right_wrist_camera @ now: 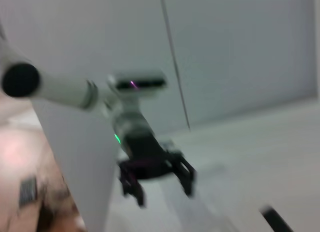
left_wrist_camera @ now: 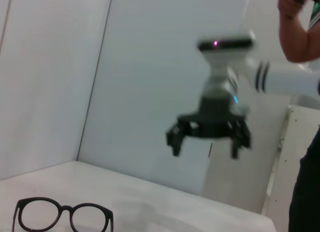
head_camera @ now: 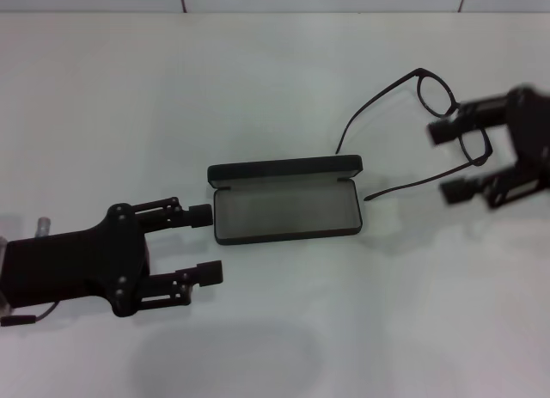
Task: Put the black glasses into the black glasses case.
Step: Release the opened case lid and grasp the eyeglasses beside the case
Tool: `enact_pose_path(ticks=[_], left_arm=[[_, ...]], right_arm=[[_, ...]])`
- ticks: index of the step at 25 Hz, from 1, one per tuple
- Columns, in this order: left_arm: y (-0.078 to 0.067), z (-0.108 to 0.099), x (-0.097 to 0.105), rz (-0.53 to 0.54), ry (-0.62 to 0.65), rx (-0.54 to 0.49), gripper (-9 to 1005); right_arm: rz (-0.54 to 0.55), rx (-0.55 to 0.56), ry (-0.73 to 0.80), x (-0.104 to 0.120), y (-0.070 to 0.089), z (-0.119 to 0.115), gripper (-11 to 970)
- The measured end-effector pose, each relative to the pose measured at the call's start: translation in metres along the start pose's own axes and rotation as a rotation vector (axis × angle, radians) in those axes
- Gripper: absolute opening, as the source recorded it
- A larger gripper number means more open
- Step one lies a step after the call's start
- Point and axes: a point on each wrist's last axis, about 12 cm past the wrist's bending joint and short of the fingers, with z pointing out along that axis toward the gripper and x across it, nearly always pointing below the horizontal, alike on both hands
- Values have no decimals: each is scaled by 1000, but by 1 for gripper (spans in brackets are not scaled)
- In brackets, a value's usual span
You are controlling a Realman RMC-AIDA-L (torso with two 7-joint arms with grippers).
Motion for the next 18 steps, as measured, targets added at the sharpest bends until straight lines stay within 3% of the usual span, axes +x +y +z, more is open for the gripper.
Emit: enact_pose_path(ticks=[3,5,9,14,18], left_arm=[[3,-2,-3,2,17,7,716],[4,-2,-4,3,22,11,716],[6,0,-4,3,28,11,715],[10,5,-4,10,40,-5,715],[12,8,-6,21,42,0,714]], right_arm=[[74,88,210,-41,-13,-14,824],[145,213,376,-66,-24,-18,824],[258,399,545,-89,-41,-20,824],[333,571,594,-88,-61,0,819],[390,601,619,-63,-76,25,813]])
